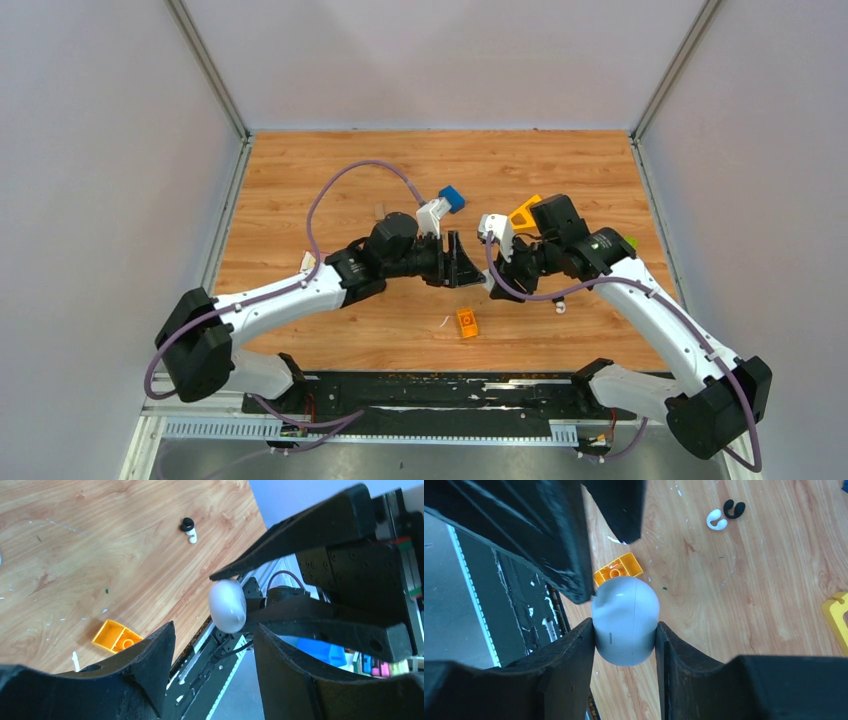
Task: Insert the wireless bluetooth earbuds into the charging case
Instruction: Pick up the charging case at the center of the board.
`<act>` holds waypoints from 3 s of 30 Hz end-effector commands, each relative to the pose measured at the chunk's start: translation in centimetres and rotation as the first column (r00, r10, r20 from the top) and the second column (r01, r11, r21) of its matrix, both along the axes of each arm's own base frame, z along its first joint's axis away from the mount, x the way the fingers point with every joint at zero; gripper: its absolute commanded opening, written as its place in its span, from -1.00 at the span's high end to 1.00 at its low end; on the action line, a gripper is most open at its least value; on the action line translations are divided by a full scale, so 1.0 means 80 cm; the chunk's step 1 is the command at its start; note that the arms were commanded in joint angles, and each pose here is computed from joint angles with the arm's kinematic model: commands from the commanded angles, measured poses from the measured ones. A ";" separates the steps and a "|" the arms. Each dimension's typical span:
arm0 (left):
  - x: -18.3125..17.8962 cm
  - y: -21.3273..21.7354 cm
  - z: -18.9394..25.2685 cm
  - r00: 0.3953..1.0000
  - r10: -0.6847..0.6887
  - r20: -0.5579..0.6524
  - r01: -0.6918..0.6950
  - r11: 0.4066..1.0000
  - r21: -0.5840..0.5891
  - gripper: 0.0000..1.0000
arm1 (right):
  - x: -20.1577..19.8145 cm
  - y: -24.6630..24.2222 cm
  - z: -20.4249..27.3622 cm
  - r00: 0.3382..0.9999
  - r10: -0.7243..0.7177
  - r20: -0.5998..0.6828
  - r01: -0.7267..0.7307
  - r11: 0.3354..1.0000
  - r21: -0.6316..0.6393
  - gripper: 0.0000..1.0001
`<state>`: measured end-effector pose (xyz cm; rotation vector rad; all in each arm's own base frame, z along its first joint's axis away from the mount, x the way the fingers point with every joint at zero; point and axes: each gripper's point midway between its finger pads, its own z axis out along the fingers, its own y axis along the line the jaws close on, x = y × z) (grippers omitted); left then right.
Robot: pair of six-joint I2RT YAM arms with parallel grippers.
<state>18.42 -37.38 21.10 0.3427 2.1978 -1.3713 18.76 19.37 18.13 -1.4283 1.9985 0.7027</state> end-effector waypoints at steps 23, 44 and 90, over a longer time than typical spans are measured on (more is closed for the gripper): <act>-0.020 -0.049 0.024 0.991 -0.117 -0.061 0.110 0.989 -0.102 0.32 | -0.005 0.012 0.027 0.998 0.042 0.042 -0.045 0.997 0.070 0.59; -0.068 0.029 0.044 0.686 -0.222 0.693 0.347 0.937 -0.044 0.89 | -0.065 0.039 0.062 0.944 0.276 -0.179 -0.204 0.918 0.339 -0.16; -0.053 0.004 -0.004 0.693 -0.347 0.632 0.331 0.932 0.148 -0.12 | -0.075 0.020 0.029 0.945 0.302 -0.126 -0.273 0.940 0.204 0.76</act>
